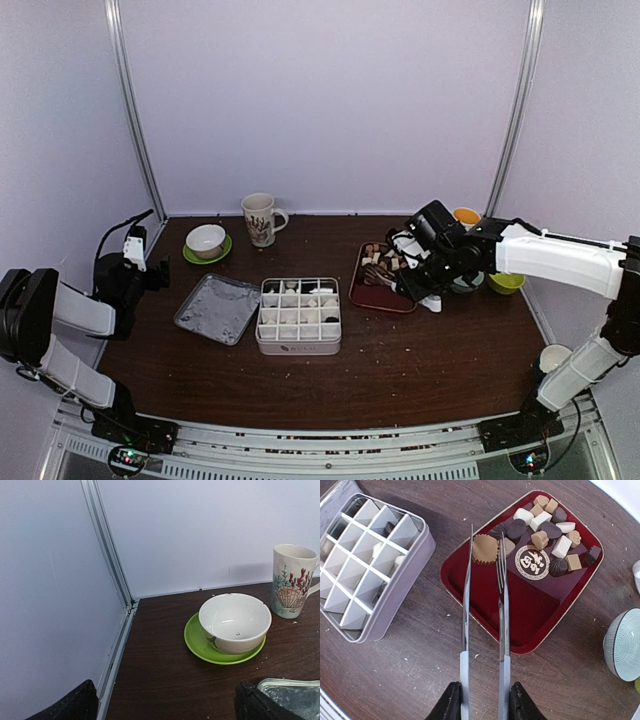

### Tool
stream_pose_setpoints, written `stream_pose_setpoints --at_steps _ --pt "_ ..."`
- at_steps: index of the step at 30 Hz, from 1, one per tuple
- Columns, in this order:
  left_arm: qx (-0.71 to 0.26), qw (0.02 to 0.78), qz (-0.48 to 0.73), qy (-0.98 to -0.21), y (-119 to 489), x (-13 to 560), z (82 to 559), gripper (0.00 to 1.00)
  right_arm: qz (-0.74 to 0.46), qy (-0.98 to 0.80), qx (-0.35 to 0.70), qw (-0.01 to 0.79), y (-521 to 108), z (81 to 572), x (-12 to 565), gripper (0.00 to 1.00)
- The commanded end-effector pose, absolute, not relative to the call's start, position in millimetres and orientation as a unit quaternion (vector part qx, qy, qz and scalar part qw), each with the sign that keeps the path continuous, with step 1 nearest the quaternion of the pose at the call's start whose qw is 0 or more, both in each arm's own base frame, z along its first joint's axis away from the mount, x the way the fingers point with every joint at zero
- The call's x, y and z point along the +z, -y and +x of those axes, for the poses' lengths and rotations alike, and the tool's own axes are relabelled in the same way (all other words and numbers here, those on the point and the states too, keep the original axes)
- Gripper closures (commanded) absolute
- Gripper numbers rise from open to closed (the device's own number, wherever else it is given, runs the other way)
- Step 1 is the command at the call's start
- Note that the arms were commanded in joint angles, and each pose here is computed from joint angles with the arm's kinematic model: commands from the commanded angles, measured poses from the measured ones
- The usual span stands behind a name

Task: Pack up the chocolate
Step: Pick up the fake chocolate from the plate.

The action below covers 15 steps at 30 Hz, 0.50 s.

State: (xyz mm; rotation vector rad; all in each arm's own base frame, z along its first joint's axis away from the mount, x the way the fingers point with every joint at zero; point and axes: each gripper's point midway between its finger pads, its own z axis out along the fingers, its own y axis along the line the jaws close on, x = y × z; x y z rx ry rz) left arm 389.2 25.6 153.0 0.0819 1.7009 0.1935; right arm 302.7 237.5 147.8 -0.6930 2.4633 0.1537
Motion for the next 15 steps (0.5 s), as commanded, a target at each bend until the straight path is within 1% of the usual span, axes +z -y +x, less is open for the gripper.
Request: stream_pose_setpoints --at_steps 1,8,15 --pt "0.089 0.668 0.026 -0.738 -30.4 163.5 392.8 0.02 -0.27 -0.909 0.112 0.297 -250.2 294.4 161.4 0.82" --pt "0.089 0.668 0.027 -0.739 -30.1 163.6 392.8 0.02 -0.29 -0.888 0.187 0.304 -269.8 277.4 174.3 0.83" --pt "0.09 0.667 0.026 -0.739 -30.5 163.1 392.8 0.02 -0.304 -0.854 0.272 0.323 -294.4 255.9 201.5 0.83"
